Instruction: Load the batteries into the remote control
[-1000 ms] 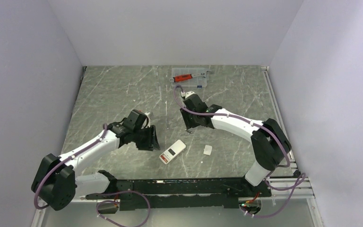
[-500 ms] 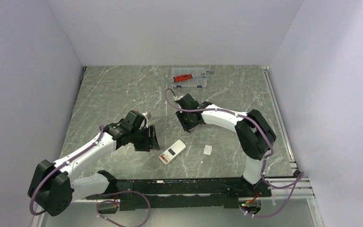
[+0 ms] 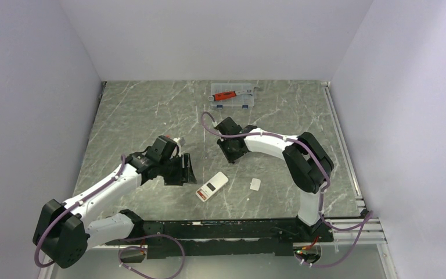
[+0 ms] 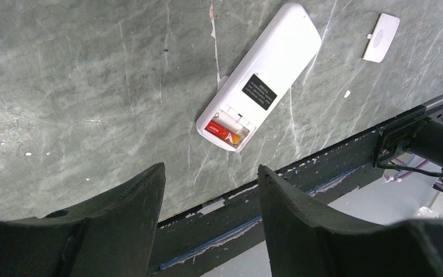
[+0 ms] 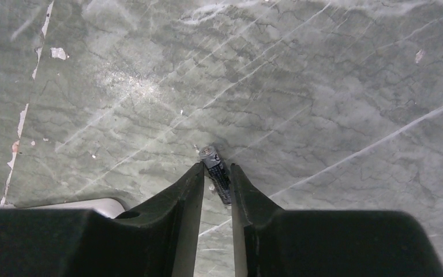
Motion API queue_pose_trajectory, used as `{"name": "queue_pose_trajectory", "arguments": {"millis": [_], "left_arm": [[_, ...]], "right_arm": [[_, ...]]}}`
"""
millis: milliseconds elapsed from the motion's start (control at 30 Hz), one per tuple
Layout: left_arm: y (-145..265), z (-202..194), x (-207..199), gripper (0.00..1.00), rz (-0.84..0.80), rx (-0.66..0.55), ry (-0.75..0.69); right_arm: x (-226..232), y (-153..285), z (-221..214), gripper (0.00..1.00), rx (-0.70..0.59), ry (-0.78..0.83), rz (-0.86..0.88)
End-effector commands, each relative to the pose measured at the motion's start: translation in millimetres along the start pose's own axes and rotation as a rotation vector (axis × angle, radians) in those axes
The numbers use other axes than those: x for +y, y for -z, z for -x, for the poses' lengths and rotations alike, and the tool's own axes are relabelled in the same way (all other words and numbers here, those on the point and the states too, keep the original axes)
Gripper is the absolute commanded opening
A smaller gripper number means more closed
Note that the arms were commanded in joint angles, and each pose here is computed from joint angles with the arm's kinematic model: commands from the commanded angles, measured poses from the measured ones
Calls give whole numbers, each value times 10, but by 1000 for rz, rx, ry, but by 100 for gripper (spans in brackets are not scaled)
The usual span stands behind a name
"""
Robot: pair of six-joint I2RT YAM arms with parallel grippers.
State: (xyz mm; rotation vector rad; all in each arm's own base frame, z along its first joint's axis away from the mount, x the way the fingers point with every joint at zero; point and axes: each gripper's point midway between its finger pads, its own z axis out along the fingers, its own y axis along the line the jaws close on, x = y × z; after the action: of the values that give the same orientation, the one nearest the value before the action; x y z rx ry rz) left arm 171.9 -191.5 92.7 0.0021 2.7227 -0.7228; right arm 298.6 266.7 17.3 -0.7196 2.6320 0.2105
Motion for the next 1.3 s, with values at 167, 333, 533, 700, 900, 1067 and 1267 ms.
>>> {"name": "queue_pose_trajectory", "arguments": {"millis": [167, 333, 533, 700, 900, 1067, 1267], "left_arm": [[37, 77, -38, 66, 1, -22, -15], [35, 76, -39, 66, 0, -22, -15], [25, 66, -40, 66, -3, -18, -11], [23, 66, -95, 66, -31, -12, -7], [11, 78, -168, 66, -65, -9, -3], [6, 97, -208, 66, -81, -11, -2], [-15, 113, -230, 65, -91, -11, 1]], "right_arm": [[-40, 74, 130, 11, -26, -15, -25], [-5, 224, 211, 6, -83, -63, -6], [89, 446, 249, 4, -149, -125, 54], [176, 585, 200, 4, -181, -178, 114], [251, 725, 77, 6, -228, -295, 179], [244, 811, -69, 9, -269, -396, 206], [238, 831, -326, 4, -285, -527, 236]]}}
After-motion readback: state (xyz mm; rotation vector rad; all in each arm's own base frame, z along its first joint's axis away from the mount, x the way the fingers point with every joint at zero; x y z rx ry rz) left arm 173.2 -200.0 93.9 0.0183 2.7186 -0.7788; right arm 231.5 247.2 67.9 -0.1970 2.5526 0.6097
